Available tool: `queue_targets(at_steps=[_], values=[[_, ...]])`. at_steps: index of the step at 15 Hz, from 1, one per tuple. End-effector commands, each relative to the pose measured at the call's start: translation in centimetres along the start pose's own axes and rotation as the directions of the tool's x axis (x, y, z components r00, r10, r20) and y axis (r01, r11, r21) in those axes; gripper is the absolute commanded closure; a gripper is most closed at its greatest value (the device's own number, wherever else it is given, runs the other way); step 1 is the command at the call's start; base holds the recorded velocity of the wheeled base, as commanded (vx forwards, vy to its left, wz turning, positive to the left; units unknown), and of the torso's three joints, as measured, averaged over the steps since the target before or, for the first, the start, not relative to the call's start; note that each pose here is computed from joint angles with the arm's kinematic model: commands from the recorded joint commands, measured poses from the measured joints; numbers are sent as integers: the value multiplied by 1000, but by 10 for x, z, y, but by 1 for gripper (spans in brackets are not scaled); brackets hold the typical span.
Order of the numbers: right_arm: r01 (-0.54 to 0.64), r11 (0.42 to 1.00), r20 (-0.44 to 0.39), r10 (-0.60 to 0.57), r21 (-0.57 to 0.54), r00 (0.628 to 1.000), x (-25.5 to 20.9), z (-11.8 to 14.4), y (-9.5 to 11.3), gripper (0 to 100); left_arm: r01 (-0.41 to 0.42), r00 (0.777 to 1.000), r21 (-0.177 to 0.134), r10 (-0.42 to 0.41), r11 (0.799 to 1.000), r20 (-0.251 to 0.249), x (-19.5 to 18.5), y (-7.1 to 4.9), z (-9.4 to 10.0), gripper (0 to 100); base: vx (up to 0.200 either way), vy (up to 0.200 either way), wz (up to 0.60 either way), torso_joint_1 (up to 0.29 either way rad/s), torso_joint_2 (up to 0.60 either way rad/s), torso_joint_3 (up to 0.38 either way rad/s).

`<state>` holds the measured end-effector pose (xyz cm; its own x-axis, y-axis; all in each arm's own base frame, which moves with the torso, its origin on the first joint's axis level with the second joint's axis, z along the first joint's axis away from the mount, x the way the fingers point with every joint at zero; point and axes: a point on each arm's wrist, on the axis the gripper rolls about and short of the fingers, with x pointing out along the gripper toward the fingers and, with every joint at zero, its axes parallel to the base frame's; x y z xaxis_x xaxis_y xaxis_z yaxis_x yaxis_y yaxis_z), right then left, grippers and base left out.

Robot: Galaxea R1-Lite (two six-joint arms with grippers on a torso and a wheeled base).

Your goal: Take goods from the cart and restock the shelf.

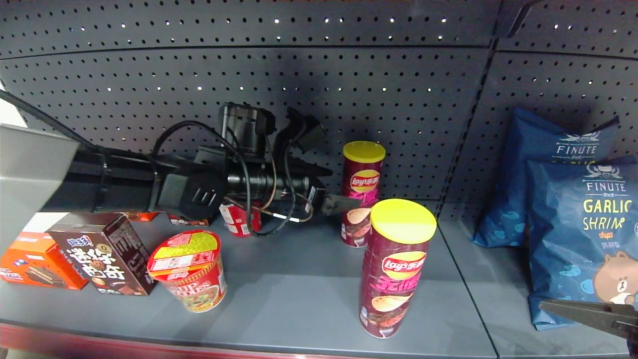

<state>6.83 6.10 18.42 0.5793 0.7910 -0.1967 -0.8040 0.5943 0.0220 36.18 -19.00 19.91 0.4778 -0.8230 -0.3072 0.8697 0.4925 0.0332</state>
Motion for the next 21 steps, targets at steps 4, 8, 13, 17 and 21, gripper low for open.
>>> queue_targets(at_steps=[4,8,13,17,21], values=[[20,999,-71,-17,45,997,14,-5,-5,0,-70,996,19,68,997,56,-60,-11,16,0,0,0,0,0,0,0],[92,995,-101,-87,44,991,34,9,-14,0,-118,992,9,117,993,45,-113,-47,11,0,0,0,0,0,0,0],[206,978,-157,-198,32,967,60,17,-25,0,-205,979,-7,205,979,-4,-146,-68,2,0,0,0,0,0,0,0],[314,949,-267,-299,13,916,76,0,-33,0,-286,958,-12,286,958,-27,-149,-64,-2,0,0,0,0,0,0,0],[313,950,-308,-294,11,905,88,-4,-37,0,-287,957,-15,286,958,-38,-152,-67,-6,0,0,0,0,0,0,0]])
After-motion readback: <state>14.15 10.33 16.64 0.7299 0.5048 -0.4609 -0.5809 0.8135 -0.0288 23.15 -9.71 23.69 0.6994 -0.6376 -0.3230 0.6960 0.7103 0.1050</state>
